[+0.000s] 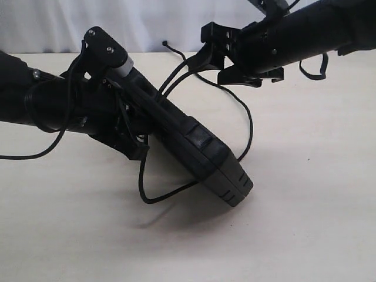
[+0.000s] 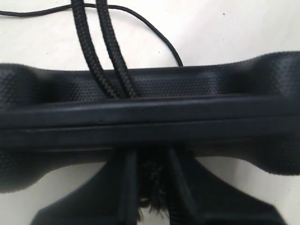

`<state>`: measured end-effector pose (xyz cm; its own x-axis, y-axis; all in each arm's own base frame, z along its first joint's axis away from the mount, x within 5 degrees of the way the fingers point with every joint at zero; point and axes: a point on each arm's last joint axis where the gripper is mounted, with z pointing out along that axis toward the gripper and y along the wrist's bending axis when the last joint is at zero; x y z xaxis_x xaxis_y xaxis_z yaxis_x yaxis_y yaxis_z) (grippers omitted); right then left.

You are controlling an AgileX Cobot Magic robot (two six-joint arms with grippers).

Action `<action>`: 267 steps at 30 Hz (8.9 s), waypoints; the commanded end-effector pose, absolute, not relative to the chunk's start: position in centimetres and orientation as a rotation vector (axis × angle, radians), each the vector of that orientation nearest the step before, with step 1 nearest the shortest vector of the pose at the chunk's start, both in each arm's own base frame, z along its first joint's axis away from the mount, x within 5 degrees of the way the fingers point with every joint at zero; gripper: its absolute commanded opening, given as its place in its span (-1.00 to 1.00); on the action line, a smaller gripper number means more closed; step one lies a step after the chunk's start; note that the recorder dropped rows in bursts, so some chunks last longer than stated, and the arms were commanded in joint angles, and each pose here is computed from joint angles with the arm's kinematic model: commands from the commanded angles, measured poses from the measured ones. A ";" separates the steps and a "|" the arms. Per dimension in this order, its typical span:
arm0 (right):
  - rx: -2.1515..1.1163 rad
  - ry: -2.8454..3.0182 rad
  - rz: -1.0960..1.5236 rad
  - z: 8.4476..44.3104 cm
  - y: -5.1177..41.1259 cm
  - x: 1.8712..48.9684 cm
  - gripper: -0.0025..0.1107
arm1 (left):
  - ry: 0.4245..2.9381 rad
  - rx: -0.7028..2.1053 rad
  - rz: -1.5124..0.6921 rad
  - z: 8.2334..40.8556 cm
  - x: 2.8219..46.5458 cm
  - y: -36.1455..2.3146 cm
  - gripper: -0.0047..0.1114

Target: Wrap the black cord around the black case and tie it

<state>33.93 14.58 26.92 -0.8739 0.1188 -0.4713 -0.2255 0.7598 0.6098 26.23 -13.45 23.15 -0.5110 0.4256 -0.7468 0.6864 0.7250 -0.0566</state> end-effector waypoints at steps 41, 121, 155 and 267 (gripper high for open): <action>-0.026 2.379 0.999 24.9 18.4 35.0 -0.88 | 2.119 0.788 -0.414 24.7 26.2 -13.3 -0.65; -0.815 2.334 0.581 26.6 15.3 30.9 -0.13 | 2.169 0.981 -0.457 20.2 28.3 -14.9 -0.92; -0.650 2.455 0.732 21.6 17.6 32.7 -0.72 | 2.173 0.954 -0.469 20.2 28.3 -14.9 -0.92; -0.687 2.674 0.182 18.8 8.4 41.5 -0.84 | 2.152 0.881 -0.535 21.9 27.8 -15.0 -0.92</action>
